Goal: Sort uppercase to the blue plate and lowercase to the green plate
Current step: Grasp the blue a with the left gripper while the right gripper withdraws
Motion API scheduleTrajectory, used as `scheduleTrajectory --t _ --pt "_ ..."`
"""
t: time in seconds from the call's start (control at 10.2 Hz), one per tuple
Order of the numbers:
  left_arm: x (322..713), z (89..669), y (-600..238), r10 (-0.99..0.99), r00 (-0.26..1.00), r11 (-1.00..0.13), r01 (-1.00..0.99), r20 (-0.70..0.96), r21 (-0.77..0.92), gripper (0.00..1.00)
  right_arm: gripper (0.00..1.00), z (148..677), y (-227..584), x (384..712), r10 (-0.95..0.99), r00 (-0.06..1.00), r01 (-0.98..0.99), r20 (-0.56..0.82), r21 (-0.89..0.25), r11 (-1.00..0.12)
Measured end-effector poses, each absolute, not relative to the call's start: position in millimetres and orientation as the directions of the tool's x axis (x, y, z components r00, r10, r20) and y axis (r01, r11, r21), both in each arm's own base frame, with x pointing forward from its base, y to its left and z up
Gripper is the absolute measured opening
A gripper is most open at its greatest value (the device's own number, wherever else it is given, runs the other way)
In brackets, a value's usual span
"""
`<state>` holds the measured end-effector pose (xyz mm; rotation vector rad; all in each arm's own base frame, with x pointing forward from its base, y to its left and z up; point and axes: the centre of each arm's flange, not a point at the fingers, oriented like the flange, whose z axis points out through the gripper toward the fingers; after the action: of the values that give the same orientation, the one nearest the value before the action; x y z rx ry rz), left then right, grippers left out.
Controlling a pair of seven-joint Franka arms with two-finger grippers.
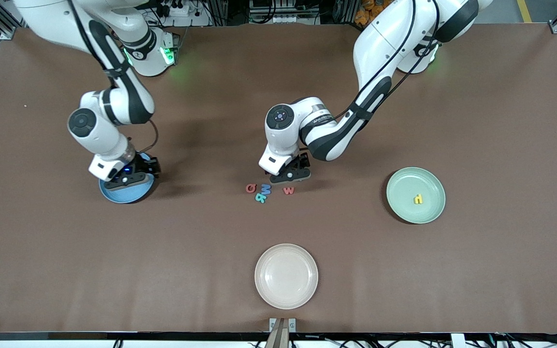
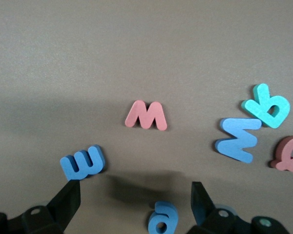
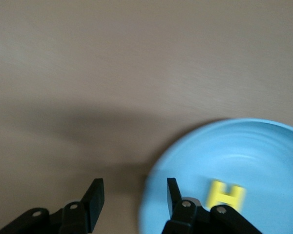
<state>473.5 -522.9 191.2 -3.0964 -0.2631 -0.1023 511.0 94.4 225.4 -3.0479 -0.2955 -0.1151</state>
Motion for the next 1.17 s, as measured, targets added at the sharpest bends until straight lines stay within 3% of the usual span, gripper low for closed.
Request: scheduleTrajectory --t 0.29,0.69,1.17 --pt "473.5 203.4 -529.2 0.147 0.987 -0.989 0.148 0.067 -0.008 1.0 0.6 234.6 145.5 510.8 0.003 0.997 0.018 0.08 -0.188 -0.982" --pt "453.5 199.2 -541.5 -0.042 0.999 -0.999 -0.042 0.003 0.001 1.0 0.62 230.3 175.9 519.0 -0.272 0.962 -0.261 0.006 -0.272 -0.926" --pt "458.1 185.7 -533.7 -0.188 0.982 -0.982 -0.189 -0.014 -0.011 1.0 0.63 217.7 184.5 528.5 -0.052 0.997 -0.034 0.061 -0.268 -0.963"
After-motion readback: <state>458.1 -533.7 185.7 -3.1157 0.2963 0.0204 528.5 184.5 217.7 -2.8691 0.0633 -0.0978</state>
